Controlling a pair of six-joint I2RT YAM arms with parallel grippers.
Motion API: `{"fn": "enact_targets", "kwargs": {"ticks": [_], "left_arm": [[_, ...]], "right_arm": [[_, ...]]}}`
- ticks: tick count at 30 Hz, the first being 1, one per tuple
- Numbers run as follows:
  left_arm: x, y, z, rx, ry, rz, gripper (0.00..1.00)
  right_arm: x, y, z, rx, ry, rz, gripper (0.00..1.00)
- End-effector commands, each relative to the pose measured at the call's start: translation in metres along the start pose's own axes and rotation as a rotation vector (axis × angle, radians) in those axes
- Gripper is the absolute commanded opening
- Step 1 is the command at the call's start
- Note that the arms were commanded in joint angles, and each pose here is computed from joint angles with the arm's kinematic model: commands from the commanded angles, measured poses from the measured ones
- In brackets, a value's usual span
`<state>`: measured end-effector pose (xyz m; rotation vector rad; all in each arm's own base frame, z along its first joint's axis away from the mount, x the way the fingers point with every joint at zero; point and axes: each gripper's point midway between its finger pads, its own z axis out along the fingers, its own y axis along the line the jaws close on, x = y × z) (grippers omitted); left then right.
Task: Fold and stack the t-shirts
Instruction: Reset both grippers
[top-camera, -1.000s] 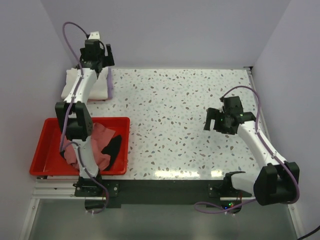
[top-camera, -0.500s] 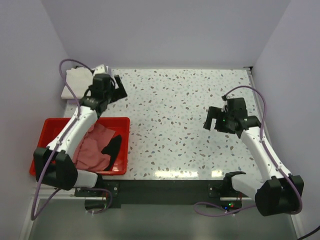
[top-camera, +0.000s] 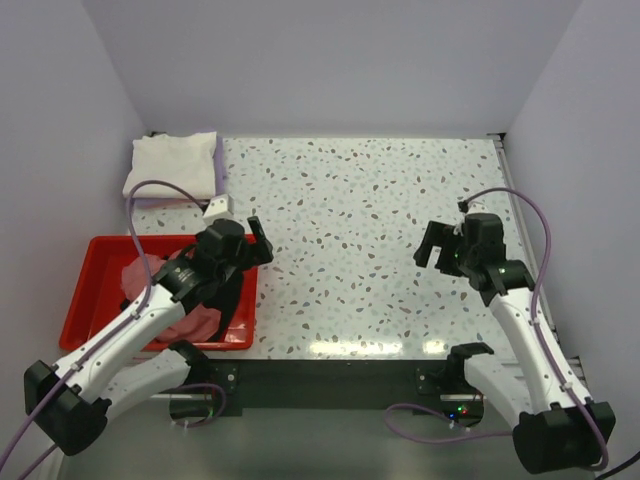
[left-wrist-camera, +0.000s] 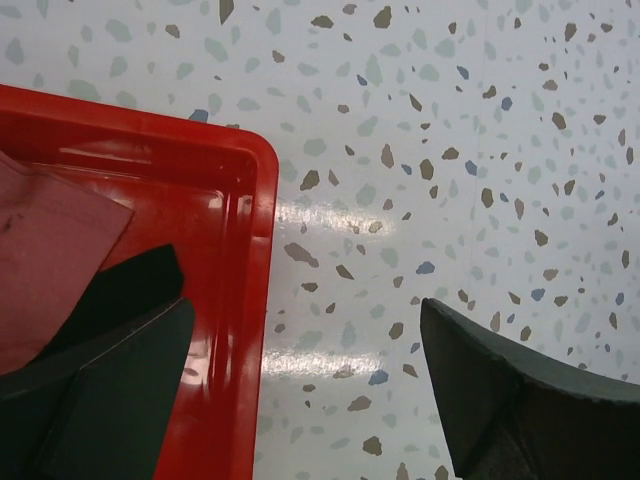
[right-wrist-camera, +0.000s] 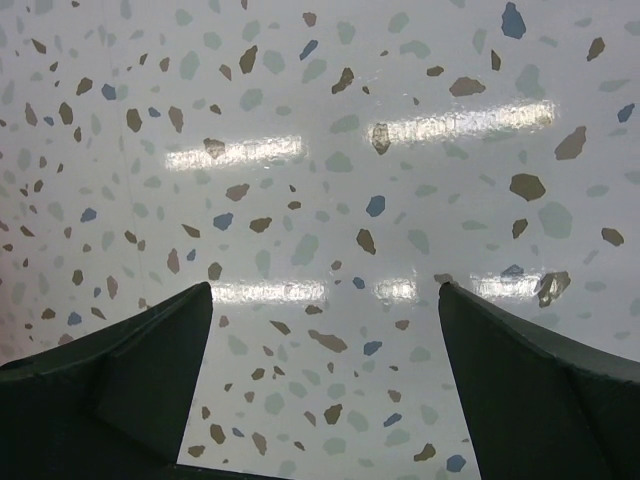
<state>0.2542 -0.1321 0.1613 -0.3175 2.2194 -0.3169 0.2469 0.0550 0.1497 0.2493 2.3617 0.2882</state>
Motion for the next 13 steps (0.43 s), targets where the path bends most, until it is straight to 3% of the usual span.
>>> {"fn": "enact_targets", "kwargs": {"ticks": [1, 13], "left_arm": [[-0.009, 0.008, -0.004, -0.044, -0.048, -0.033, 1.0], [-0.012, 0.017, -0.004, -0.093, -0.073, -0.043, 1.0]], "right_arm": [[-0.012, -0.006, -0.005, 0.029, -0.103, 0.037, 0.99], [-0.015, -0.015, -0.016, 0.054, -0.185, 0.036, 0.99]]}}
